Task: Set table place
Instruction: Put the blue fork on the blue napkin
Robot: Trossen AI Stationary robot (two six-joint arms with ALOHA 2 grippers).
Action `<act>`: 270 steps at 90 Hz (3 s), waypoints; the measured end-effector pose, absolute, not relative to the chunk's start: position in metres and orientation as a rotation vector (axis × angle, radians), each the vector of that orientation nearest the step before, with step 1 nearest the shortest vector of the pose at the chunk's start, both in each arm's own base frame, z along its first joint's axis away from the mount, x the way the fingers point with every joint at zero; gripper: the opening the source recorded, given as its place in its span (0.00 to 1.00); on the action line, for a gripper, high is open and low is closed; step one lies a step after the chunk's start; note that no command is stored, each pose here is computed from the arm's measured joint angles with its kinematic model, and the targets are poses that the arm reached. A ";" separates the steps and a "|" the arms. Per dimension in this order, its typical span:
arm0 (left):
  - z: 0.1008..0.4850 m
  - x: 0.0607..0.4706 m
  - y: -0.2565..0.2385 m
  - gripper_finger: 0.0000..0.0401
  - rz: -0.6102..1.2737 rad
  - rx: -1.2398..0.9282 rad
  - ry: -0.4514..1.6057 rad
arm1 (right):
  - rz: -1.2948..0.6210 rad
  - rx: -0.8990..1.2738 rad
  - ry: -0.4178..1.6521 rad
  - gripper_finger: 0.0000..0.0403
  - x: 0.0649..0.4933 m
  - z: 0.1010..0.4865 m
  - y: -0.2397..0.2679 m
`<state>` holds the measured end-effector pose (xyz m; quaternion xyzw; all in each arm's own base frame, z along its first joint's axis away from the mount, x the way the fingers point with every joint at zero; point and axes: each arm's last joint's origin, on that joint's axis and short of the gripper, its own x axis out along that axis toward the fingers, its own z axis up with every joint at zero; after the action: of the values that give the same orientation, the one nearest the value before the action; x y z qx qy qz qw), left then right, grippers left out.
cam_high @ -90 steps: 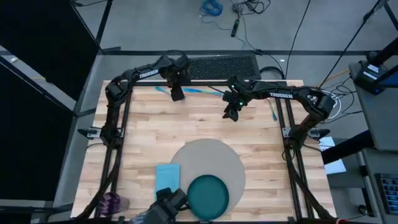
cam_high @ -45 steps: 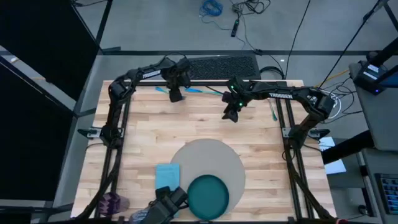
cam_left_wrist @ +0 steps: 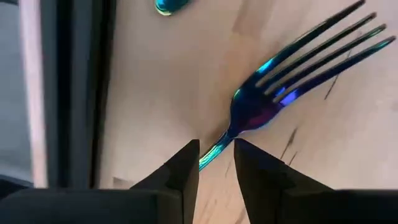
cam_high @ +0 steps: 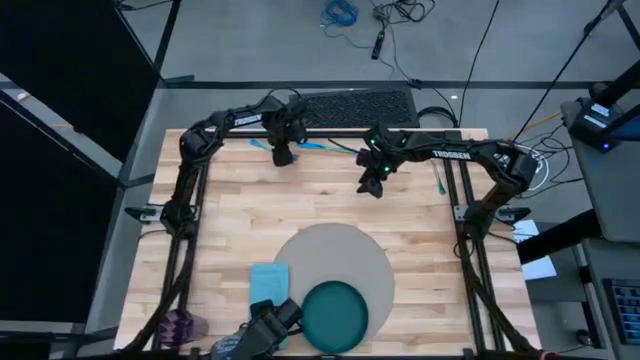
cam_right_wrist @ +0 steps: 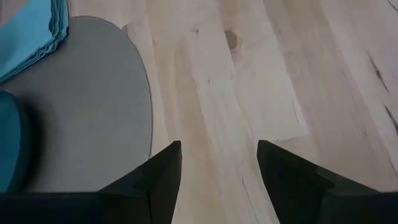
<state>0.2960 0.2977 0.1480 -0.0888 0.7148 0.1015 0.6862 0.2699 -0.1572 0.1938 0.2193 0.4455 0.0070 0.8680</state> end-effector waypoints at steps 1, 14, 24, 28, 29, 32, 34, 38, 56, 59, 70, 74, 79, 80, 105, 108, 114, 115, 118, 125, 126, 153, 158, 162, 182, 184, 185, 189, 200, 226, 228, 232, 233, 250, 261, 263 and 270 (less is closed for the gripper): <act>0.147 0.296 0.298 0.21 0.226 -0.199 1.602 | 0.015 0.459 0.932 0.48 0.270 0.194 -0.157; 0.144 0.298 0.298 0.21 0.212 -0.187 1.608 | 0.015 0.459 0.933 0.48 0.270 0.194 -0.157; 0.143 0.301 0.294 0.21 0.197 -0.179 1.608 | 0.016 0.456 0.931 0.48 0.270 0.194 -0.157; 0.144 0.303 0.292 0.20 0.183 -0.177 1.611 | 0.016 0.454 0.931 0.48 0.270 0.194 -0.157; 0.144 0.303 0.292 0.20 0.179 -0.176 1.612 | 0.016 0.454 0.931 0.48 0.270 0.194 -0.157; 0.144 0.303 0.291 0.18 0.171 -0.177 1.615 | 0.016 0.454 0.931 0.48 0.270 0.194 -0.157; 0.145 0.304 0.290 0.16 0.168 -0.178 1.617 | 0.015 0.454 0.931 0.48 0.270 0.194 -0.157; 0.145 0.304 0.289 0.11 0.165 -0.178 1.621 | 0.015 0.452 0.927 0.48 0.270 0.194 -0.158; 0.155 0.313 0.285 0.01 0.155 -0.215 1.599 | 0.015 0.450 0.925 0.48 0.270 0.194 -0.158; 0.158 0.316 0.284 0.01 0.153 -0.207 1.591 | 0.015 0.450 0.925 0.48 0.270 0.194 -0.158; 0.183 0.326 0.282 0.00 0.142 -0.210 1.557 | 0.009 0.448 0.927 0.48 0.270 0.194 -0.158; 0.194 0.328 0.282 0.00 0.154 -0.212 1.550 | 0.005 0.447 0.928 0.48 0.270 0.194 -0.158; 0.208 0.331 0.281 0.00 0.169 -0.210 1.543 | 0.005 0.446 0.927 0.48 0.270 0.195 -0.158; 0.211 0.332 0.280 0.00 0.173 -0.213 1.543 | 0.005 0.446 0.928 0.48 0.269 0.195 -0.158; 0.265 0.335 0.257 0.00 0.284 -0.498 1.525 | -0.074 0.417 0.949 0.48 0.248 0.226 -0.147; 0.270 0.336 0.251 0.00 0.276 -0.552 1.491 | -0.086 0.416 0.945 0.48 0.245 0.231 -0.145; 0.281 0.341 0.233 0.00 0.218 -0.629 1.452 | -0.099 0.428 0.937 0.48 0.239 0.239 -0.141; 0.282 0.342 0.230 0.00 0.213 -0.635 1.446 | -0.100 0.428 0.935 0.48 0.238 0.240 -0.141; 0.287 0.346 0.221 0.00 0.209 -0.650 1.431 | -0.104 0.431 0.935 0.48 0.235 0.244 -0.139; 0.293 0.354 0.196 0.00 0.207 -0.660 1.444 | -0.102 0.436 0.940 0.48 0.227 0.253 -0.132; 0.293 0.356 0.191 0.00 0.206 -0.659 1.447 | -0.102 0.436 0.941 0.48 0.226 0.254 -0.131; 0.334 0.380 0.057 0.00 0.143 -0.567 1.400 | -0.039 0.397 0.883 0.48 0.201 0.291 -0.090; 0.344 0.381 0.031 0.00 0.153 -0.557 1.358 | -0.021 0.390 0.861 0.48 0.197 0.298 -0.081; 0.352 0.379 0.008 0.00 0.159 -0.553 1.327 | -0.005 0.386 0.845 0.48 0.195 0.302 -0.074; 0.361 0.362 -0.082 0.00 0.350 -0.638 1.301 | 0.077 0.392 0.809 0.48 0.185 0.317 -0.043; 0.361 0.360 -0.088 0.00 0.376 -0.660 1.303 | 0.084 0.391 0.810 0.48 0.184 0.317 -0.040; 0.360 0.359 -0.091 0.00 0.388 -0.672 1.303 | 0.088 0.391 0.810 0.48 0.184 0.318 -0.039; 0.360 0.356 -0.104 0.00 0.435 -0.719 1.294 | 0.102 0.388 0.811 0.48 0.184 0.319 -0.033; 0.356 0.348 -0.130 0.00 0.588 -0.861 1.275 | 0.105 0.353 0.832 0.48 0.183 0.319 -0.018; 0.338 0.330 -0.165 0.00 0.956 -1.097 1.223 | 0.203 0.292 0.866 0.48 0.183 0.319 0.019; 0.335 0.329 -0.168 0.00 0.970 -1.095 1.229 | 0.216 0.288 0.869 0.48 0.183 0.319 0.021; 0.327 0.325 -0.174 0.00 1.002 -1.088 1.239 | 0.238 0.282 0.876 0.48 0.182 0.319 0.027; 0.325 0.324 -0.175 0.00 1.011 -1.085 1.243 | 0.242 0.280 0.877 0.48 0.182 0.319 0.028; 0.287 0.317 -0.192 0.00 1.059 -1.077 1.367 | 0.273 0.257 0.894 0.48 0.178 0.319 0.046; 0.257 0.318 -0.197 0.00 1.045 -1.096 1.406 | 0.284 0.258 0.911 0.48 0.176 0.318 0.054; 0.251 0.319 -0.198 0.00 1.031 -1.109 1.405 | 0.281 0.255 0.913 0.48 0.175 0.318 0.055; 0.229 0.322 -0.200 0.00 0.989 -1.157 1.411 | 0.279 0.247 0.923 0.48 0.173 0.318 0.059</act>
<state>0.3216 -0.2004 0.2291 -0.4803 0.5856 0.4104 0.5080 0.1732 0.0592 0.3176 0.1184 0.4427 0.1339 0.8787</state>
